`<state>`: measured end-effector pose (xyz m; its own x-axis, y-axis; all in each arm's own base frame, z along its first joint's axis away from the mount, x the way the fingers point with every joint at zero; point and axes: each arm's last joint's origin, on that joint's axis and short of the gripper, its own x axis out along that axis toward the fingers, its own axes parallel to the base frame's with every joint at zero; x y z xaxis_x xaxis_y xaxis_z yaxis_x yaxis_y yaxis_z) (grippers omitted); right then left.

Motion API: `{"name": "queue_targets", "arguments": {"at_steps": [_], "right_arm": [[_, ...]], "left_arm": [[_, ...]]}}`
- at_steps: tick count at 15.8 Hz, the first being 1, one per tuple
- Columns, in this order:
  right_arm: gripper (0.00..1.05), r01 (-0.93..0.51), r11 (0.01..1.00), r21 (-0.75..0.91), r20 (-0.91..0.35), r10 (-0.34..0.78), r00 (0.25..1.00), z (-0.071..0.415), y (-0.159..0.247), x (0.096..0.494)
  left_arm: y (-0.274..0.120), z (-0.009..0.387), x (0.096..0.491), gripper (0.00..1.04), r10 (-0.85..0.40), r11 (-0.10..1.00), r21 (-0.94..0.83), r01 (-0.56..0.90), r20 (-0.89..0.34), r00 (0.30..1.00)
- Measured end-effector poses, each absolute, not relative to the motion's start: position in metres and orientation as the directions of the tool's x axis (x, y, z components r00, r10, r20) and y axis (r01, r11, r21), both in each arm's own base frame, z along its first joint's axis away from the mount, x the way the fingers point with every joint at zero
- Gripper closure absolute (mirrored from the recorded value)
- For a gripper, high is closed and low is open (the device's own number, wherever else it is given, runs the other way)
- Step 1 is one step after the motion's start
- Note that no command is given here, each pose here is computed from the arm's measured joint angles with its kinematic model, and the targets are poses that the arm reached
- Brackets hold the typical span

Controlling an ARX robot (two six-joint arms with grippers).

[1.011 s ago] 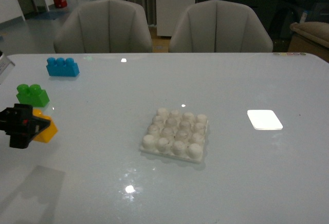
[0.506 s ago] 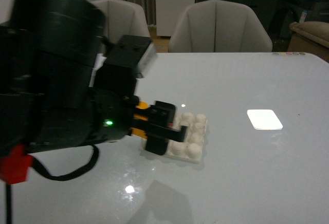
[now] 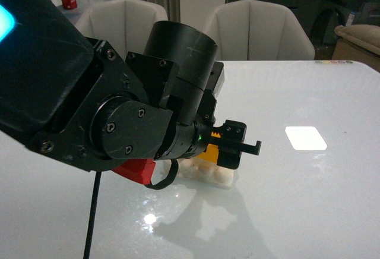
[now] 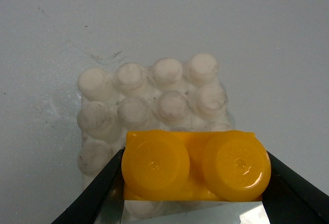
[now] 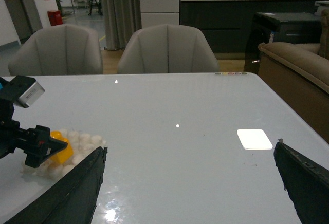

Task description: Insert yellow block into base center

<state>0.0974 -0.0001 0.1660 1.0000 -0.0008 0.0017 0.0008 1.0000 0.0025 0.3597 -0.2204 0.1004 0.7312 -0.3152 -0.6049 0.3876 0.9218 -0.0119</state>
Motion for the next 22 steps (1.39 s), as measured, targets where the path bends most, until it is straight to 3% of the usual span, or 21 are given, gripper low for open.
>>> {"name": "queue_targets", "arguments": {"at_steps": [14,22], "right_arm": [[0.06,0.001,1.0,0.002,0.002,-0.001,1.0,0.166,0.0,0.097],[0.06,0.001,1.0,0.002,0.002,-0.001,1.0,0.166,0.0,0.097]], "left_arm": [[-0.219,0.08,0.378,0.4,-0.282,0.946,-0.057,0.318,-0.628,0.726],[-0.221,0.075,0.378,0.41,-0.277,0.93,-0.015,0.368,-0.689,0.67]]}}
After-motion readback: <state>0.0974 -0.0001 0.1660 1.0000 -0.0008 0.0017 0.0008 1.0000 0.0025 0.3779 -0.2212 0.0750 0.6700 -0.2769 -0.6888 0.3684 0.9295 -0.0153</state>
